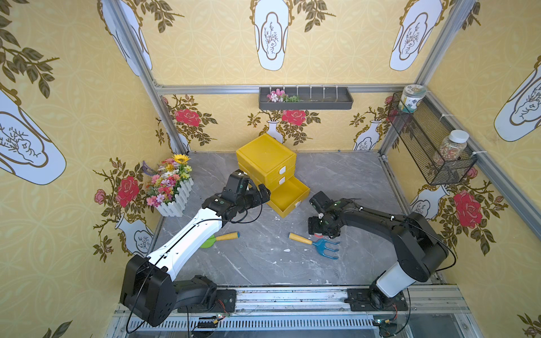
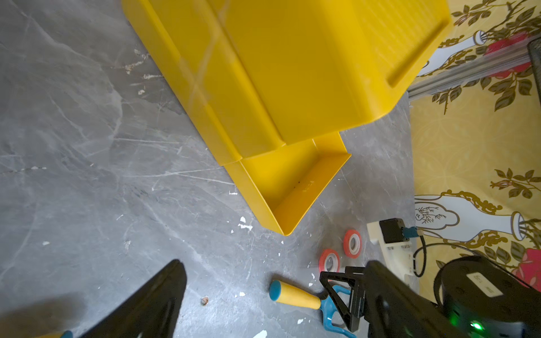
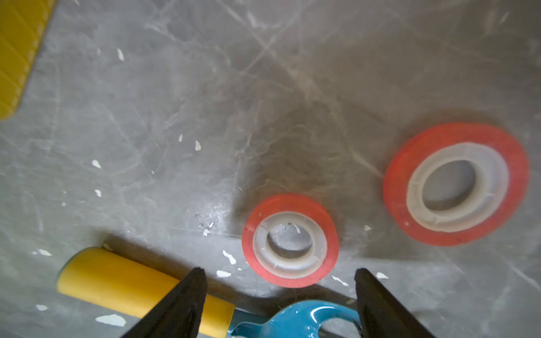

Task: Place the transparent tape into the drawer according to color
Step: Pick up the tape at the center of the board.

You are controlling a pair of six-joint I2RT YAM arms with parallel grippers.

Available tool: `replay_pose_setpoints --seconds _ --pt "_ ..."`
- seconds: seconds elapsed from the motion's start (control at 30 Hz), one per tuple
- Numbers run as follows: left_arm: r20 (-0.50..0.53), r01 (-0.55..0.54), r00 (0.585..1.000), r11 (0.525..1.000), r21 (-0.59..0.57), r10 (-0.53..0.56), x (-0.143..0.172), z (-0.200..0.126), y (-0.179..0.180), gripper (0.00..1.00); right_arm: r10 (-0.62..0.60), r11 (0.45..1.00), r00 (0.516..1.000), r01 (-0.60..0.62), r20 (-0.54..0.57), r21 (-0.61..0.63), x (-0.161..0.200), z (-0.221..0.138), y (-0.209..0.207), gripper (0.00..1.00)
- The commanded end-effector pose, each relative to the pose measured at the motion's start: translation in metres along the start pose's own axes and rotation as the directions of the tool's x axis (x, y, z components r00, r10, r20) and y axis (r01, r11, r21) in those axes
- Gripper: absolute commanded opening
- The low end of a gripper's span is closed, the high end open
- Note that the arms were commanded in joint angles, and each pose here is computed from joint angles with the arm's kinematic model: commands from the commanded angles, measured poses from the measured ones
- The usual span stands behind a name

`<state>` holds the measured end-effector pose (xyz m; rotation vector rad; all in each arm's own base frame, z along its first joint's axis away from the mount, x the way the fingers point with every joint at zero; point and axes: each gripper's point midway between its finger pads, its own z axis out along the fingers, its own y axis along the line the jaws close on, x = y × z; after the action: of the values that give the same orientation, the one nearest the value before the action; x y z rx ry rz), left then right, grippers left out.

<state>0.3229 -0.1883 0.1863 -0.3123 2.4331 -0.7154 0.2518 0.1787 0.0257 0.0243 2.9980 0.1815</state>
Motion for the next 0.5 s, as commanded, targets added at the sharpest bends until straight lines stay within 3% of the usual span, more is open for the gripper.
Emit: replay_pose_setpoints --seconds 0.0,0.47 --pt "0.013 0.001 1.0 1.0 0.011 -0.001 -0.003 0.003 -0.001 1.0 -0.018 0.998 1.0 0.018 0.001 0.06 0.001 0.004 -0.007 0.8" --pt "0.012 0.002 1.0 1.0 -0.007 -0.002 -0.001 0.007 0.004 1.0 -0.056 0.994 0.998 0.054 0.009 0.098 -0.002 0.015 -0.003 0.66"
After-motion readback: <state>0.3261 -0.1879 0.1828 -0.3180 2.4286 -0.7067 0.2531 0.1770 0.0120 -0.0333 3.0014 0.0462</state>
